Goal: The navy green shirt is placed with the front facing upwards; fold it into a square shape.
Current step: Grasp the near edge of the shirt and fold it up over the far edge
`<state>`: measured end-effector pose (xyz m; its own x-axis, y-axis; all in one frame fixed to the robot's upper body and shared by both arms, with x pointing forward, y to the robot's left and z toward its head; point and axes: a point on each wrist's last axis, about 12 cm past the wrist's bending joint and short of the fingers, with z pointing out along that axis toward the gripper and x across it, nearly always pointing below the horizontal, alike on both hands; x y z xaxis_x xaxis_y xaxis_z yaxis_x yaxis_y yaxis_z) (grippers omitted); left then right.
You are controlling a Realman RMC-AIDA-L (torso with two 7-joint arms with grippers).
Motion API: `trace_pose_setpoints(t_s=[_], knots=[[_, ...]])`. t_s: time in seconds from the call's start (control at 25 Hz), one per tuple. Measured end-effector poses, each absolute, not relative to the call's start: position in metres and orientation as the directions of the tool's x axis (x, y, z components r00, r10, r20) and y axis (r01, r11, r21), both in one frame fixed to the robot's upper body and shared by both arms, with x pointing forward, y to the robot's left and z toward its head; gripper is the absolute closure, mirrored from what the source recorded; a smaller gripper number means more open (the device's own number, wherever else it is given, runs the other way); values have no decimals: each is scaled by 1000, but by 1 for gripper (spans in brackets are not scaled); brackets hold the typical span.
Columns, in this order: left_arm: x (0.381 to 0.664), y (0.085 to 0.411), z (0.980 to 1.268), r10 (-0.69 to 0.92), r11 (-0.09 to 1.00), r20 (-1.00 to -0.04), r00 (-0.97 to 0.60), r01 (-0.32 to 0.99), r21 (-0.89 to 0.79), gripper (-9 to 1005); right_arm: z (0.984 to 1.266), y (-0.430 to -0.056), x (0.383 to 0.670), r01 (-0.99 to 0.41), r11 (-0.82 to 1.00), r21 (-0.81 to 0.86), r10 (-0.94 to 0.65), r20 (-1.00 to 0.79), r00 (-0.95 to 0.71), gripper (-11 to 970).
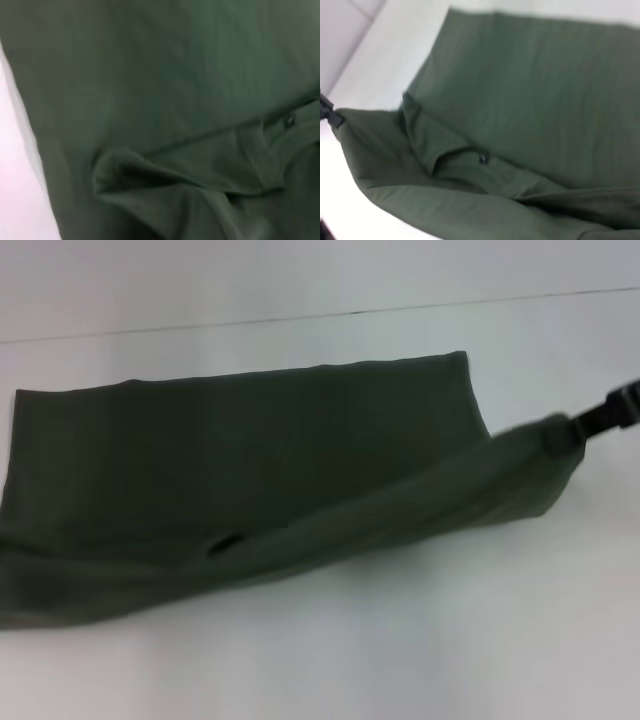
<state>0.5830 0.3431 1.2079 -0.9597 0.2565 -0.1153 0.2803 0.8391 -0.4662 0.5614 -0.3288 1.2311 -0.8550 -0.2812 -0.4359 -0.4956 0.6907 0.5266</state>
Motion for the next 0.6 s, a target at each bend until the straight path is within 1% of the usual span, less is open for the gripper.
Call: trace_pose_setpoints(t_s=[0.2, 0.48, 0.6], knots=[[592, 342, 1222, 240, 851, -166, -956, 290, -438, 941, 1242, -331, 567, -510, 687, 518, -259, -482, -837, 896], [596, 346, 1238, 159, 850, -309, -938, 289, -440, 934, 1251, -342, 570, -500, 688, 526, -176, -548, -818, 897], [596, 345, 1237, 151, 843, -319, -936, 290, -452, 931, 1251, -346, 569, -493, 690, 529, -158, -555, -817, 897]])
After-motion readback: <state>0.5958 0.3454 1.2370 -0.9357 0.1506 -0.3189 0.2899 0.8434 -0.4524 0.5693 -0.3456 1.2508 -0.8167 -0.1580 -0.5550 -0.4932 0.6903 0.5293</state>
